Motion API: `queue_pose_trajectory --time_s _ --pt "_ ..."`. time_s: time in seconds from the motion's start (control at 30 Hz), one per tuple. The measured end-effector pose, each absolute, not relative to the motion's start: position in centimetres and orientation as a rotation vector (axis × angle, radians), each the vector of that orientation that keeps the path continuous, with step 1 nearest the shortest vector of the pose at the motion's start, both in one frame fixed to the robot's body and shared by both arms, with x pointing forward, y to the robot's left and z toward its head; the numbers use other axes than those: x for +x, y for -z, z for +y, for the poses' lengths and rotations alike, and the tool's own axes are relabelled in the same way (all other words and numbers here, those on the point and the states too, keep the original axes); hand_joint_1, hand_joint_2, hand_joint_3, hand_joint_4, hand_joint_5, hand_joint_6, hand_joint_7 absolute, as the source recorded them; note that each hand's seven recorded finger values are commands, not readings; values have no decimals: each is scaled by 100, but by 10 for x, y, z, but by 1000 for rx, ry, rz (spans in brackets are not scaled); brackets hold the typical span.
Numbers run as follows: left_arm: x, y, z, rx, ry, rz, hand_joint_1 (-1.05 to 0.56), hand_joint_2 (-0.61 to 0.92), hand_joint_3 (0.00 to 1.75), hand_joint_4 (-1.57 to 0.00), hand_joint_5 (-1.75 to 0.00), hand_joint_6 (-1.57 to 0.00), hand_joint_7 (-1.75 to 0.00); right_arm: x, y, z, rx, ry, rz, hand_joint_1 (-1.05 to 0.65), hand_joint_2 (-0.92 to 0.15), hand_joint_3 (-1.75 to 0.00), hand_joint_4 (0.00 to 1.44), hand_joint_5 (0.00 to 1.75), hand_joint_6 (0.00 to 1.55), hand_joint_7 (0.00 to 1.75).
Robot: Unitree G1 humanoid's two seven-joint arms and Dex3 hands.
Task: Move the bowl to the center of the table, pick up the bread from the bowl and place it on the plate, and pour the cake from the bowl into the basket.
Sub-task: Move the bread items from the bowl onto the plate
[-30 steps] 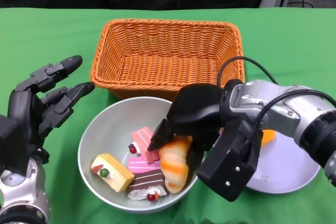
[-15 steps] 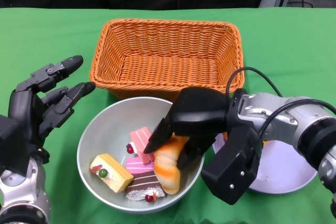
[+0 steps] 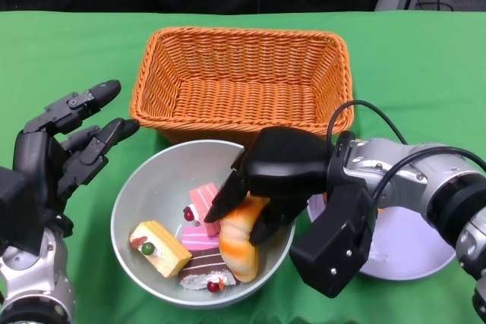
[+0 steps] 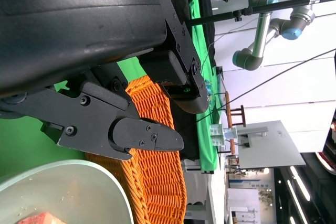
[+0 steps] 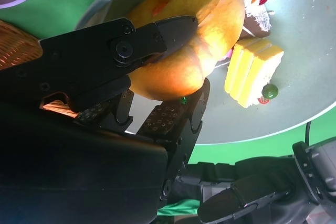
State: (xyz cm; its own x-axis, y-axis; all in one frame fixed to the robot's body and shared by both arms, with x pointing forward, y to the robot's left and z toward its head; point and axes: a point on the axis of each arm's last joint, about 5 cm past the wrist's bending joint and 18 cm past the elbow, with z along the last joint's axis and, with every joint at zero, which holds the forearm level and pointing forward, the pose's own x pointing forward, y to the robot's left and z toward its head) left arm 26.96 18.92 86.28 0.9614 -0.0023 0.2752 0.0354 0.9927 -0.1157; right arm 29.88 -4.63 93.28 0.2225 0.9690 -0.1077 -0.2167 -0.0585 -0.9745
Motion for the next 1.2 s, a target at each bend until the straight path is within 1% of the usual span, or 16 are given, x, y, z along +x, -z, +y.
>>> queue_pose_trajectory --time_s 0.07,0.13,0.17,0.2,0.27,0.33,0.43,0.63,0.77,0.83,0.87,0.9,0.93,1.0,1.07,1.2 --pt "270 -863 189 -120 18 -278 -39 92 27 -112 -1 -93 -1 299 -932 -47 -1207 -1177 -851 -31 -92 -2 99 53 113 0" --pt "270 -863 189 -121 15 -278 -39 92 28 -112 -2 -93 -1 299 -932 -47 -1201 -1169 -857 -31 -92 -1 105 49 114 1" --pt "270 -863 189 -121 14 -278 -39 92 28 -112 -2 -93 -1 298 -931 -47 -1198 -1165 -860 -31 -92 -1 102 61 116 1" --pt "270 -863 189 -121 13 -278 -39 92 28 -113 -2 -93 -1 298 -931 -47 -1197 -1162 -863 -29 -92 -2 89 98 120 3" --pt "270 -863 189 -121 13 -278 -40 92 28 -113 -2 -93 -1 298 -930 -47 -1191 -1152 -874 -27 -92 -2 77 135 124 6" --pt "270 -863 189 -121 13 -278 -41 92 29 -113 -2 -93 -1 298 -930 -46 -1185 -1144 -883 -26 -92 -3 72 148 124 9" --pt "270 -863 189 -121 13 -278 -42 92 28 -113 -2 -93 -1 297 -929 -45 -1181 -1147 -884 -25 -92 -4 71 149 123 10" --pt "269 -863 189 -129 7 -278 -42 92 29 -114 -2 -94 -1 297 -928 -46 -1169 -1139 -893 -25 -92 -2 72 143 120 12" --pt "269 -863 189 -130 7 -278 -42 92 29 -114 -2 -94 -1 296 -927 -45 -1162 -1129 -901 -23 -92 -6 68 159 92 72" --pt "269 -862 189 -133 6 -275 -42 92 30 -114 -1 -94 0 296 -927 -45 -1158 -1127 -900 -22 -92 -9 67 161 83 91" --pt "270 -862 189 -133 6 -274 -41 92 30 -114 -1 -94 0 296 -927 -45 -1156 -1127 -897 -20 -92 -11 64 168 72 117" --pt "270 -862 189 -133 7 -274 -41 92 31 -114 -1 -94 0 296 -927 -45 -1155 -1127 -895 -20 -92 -11 63 170 67 127" --pt "270 -862 189 -133 7 -274 -41 92 31 -114 -1 -93 0 296 -926 -46 -1150 -1125 -891 -20 -92 -10 63 170 66 131" --pt "270 -862 189 -133 7 -274 -41 92 31 -114 -1 -93 0 297 -926 -46 -1134 -1112 -895 -20 -92 -6 67 163 70 123" --pt "270 -862 188 -132 8 -273 -41 92 32 -114 -2 -94 0 297 -927 -47 -1112 -1089 -908 -18 -92 -7 66 164 69 125" --pt "270 -862 188 -134 8 -269 -41 92 33 -114 -1 -93 0 296 -927 -46 -1070 -1043 -943 -17 -92 -7 76 143 78 106"
